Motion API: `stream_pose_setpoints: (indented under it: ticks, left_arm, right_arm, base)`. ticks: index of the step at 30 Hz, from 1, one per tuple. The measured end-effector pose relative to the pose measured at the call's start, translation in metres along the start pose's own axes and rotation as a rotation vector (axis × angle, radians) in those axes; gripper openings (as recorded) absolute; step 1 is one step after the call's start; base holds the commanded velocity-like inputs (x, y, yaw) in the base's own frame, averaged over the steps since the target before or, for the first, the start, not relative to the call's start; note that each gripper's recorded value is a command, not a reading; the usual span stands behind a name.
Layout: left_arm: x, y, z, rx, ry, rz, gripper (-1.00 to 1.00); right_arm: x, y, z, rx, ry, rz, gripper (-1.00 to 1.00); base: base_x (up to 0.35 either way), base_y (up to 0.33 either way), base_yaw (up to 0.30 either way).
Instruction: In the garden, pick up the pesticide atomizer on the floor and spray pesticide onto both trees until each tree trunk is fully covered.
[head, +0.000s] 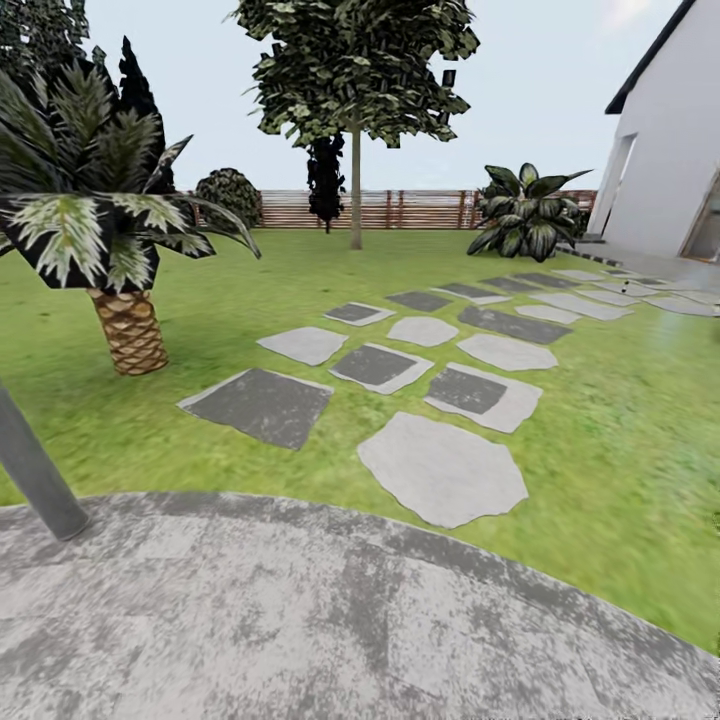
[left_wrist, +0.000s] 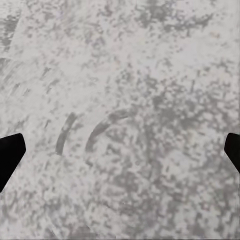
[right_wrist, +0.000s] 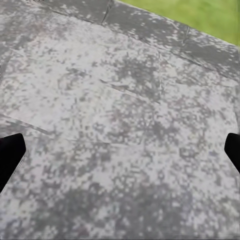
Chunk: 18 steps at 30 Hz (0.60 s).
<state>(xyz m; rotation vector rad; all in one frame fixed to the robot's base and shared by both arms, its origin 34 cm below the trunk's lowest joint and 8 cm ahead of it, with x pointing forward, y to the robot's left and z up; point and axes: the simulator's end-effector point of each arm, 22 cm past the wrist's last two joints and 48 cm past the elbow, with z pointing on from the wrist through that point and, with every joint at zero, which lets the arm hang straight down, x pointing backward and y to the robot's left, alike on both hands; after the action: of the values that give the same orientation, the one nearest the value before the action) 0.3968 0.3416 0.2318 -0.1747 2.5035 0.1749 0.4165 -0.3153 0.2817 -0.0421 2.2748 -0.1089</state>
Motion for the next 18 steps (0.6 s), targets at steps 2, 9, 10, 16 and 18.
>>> stream_pose_setpoints:
  ticks: [2, 9, 10, 16, 18]
  left_arm:
    - [0.001, 0.0, 0.0, -0.001, 0.001, 0.0, 1.0]
    - [0.001, 0.007, 0.001, -0.008, 0.003, 0.005, 1.0]
    - [0.001, 0.008, 0.001, -0.01, 0.003, 0.006, 1.0]
    - [0.002, 0.013, 0.001, -0.014, 0.006, 0.012, 1.0]
    - [0.003, 0.012, 0.001, -0.014, 0.007, 0.012, 1.0]
  right_arm:
    - [0.001, 0.0, 0.0, -0.001, 0.001, -0.001, 1.0]
    - [0.002, 0.0, 0.0, -0.001, 0.004, 0.0, 1.0]
    - [0.002, 0.0, 0.0, -0.001, 0.005, -0.001, 1.0]
    - [0.004, 0.001, 0.0, -0.002, 0.009, 0.0, 1.0]
    - [0.005, 0.001, 0.0, -0.002, 0.011, -0.001, 1.0]
  base:
    - [0.23, 0.228, -0.265]
    - [0.294, 0.163, -0.265]
    - [0.317, 0.133, -0.265]
    - [0.322, 0.126, -0.264]
    - [0.325, 0.121, -0.262]
